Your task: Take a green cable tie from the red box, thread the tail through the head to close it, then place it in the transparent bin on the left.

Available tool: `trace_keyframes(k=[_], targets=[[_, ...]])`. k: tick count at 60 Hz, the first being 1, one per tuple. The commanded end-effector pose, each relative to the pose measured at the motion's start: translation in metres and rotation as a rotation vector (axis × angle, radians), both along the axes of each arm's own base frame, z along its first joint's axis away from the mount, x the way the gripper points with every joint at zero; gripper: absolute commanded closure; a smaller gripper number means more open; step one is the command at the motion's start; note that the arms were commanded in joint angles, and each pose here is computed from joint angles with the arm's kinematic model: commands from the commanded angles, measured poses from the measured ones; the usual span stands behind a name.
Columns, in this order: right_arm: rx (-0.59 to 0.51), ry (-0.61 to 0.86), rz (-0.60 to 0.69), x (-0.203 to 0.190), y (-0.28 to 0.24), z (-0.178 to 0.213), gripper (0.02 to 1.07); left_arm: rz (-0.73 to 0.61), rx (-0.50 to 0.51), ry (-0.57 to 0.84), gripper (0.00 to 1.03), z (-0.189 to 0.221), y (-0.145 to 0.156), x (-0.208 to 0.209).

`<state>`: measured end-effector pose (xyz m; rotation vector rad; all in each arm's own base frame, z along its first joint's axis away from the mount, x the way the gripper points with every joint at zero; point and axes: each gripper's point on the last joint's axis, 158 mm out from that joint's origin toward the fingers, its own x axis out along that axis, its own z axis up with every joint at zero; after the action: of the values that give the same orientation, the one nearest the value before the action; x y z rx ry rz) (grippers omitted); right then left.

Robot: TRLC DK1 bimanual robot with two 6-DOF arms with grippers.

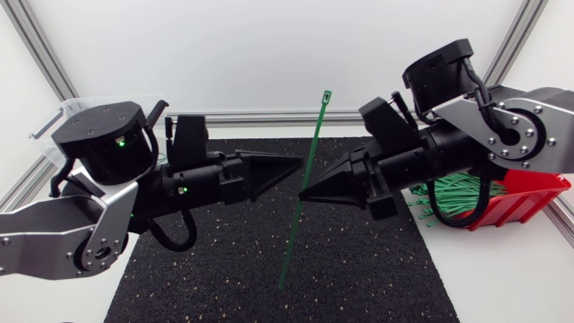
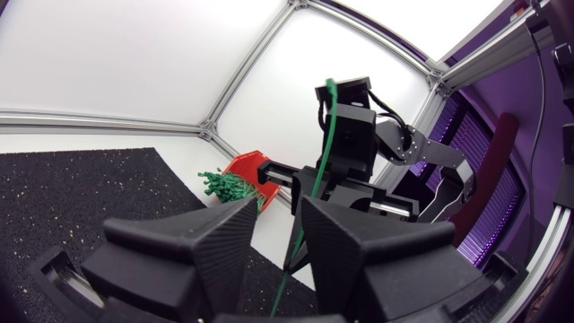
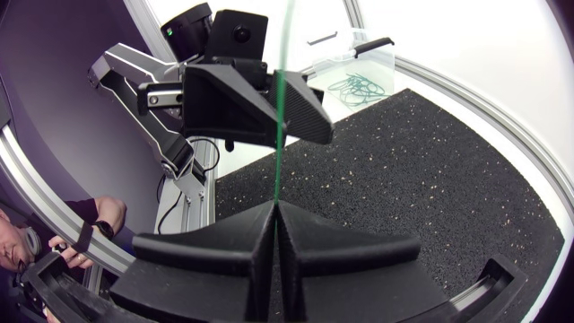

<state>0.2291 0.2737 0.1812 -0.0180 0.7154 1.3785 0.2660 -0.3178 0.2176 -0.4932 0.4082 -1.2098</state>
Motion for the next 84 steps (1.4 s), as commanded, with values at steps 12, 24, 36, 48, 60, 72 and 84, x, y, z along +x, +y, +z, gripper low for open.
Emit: trace_keyframes(k=[12, 24, 36, 48, 60, 72, 84], targets=[[-0.105, 0.062, 0.058, -0.008, 0.003, -0.033, 1.01, -0.073, 0.035, 0.028, 0.29, -0.010, 0.027, 0.008], [-0.147, 0.137, 0.097, -0.013, 0.006, -0.049, 1.01, -0.151, 0.071, -0.055, 0.29, -0.008, 0.025, 0.000], [-0.155, 0.192, 0.137, -0.020, 0.007, -0.057, 1.01, -0.189, 0.108, -0.100, 0.29, -0.010, 0.013, 0.000], [-0.150, 0.202, 0.182, -0.027, 0.007, -0.057, 1.01, -0.206, 0.107, -0.119, 0.29, -0.006, 0.007, 0.000], [-0.142, 0.196, 0.192, -0.029, 0.007, -0.055, 1.01, -0.215, 0.107, -0.116, 0.29, -0.004, 0.003, 0.001], [-0.129, 0.193, 0.203, -0.033, 0.007, -0.052, 1.01, -0.227, 0.103, -0.115, 0.30, -0.002, -0.001, -0.002], [-0.114, 0.195, 0.207, -0.035, 0.007, -0.049, 1.01, -0.226, 0.094, -0.107, 0.57, 0.002, -0.002, -0.001]])
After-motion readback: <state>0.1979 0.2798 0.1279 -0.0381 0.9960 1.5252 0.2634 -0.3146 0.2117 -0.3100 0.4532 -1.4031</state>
